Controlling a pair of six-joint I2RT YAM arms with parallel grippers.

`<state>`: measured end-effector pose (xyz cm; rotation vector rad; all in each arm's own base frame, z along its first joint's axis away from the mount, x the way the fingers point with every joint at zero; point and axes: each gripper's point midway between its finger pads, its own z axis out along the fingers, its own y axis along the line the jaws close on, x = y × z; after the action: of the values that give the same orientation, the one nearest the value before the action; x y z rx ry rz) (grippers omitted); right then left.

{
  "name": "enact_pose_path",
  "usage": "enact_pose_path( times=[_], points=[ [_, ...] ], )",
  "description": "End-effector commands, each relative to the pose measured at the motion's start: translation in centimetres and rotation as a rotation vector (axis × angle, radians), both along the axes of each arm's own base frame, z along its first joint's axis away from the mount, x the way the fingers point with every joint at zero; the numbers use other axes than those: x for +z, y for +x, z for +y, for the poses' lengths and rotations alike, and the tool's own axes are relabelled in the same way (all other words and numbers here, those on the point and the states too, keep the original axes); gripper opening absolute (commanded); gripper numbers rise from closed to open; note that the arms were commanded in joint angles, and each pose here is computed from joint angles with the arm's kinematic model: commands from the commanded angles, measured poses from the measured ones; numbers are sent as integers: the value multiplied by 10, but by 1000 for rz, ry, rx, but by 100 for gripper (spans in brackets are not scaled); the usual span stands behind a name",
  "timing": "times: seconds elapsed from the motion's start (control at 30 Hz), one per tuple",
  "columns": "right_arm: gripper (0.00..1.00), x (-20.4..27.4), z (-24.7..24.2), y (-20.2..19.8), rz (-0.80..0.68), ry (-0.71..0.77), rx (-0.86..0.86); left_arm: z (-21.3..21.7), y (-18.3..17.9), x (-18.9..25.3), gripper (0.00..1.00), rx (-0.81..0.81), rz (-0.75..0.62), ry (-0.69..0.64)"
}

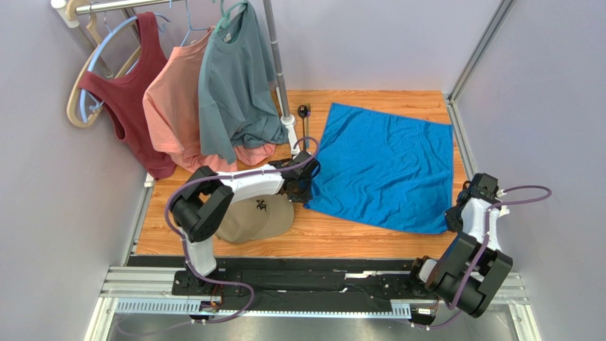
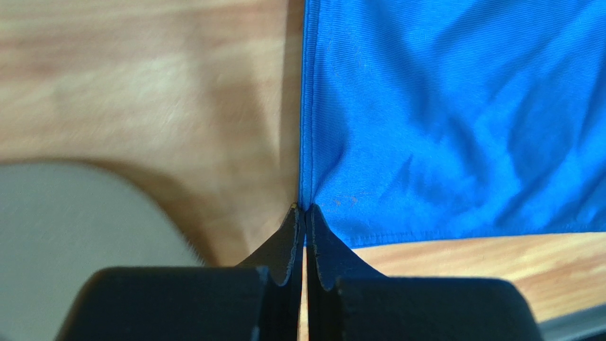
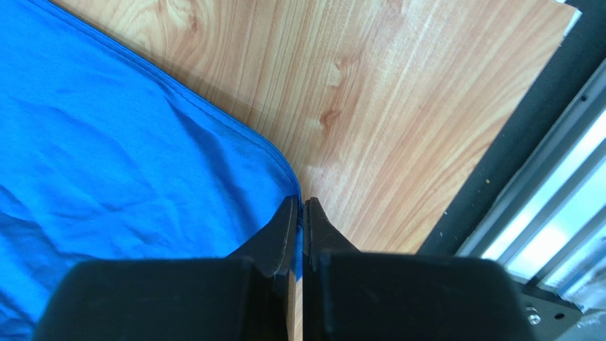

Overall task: Fold the napkin into a case and place the utensils inside
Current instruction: Pick up the flattened napkin from the center of the board.

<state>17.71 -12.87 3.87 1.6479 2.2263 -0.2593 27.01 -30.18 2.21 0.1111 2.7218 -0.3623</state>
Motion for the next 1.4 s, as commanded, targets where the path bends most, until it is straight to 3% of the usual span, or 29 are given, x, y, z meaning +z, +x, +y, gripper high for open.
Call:
enact_pose_path(
  times=[0.0,0.17,0.57,1.1,1.37],
  points=[
    [0,43,-6,10,-100,-65,-10,0,0,46,0,-37,-122,-93],
    [0,78,0,1,-213,-125,-45,-12,-18,88,0,-121,-125,-229],
    [0,156,12,-38,-371,-289,-65,4,-39,146,0,-121,-201,-340],
    [0,155,18,-61,-296,-284,-108,16,-57,186,0,-168,-242,-369],
    [0,171,15,-51,-329,-296,-83,10,-55,190,0,-171,-252,-369]
  ],
)
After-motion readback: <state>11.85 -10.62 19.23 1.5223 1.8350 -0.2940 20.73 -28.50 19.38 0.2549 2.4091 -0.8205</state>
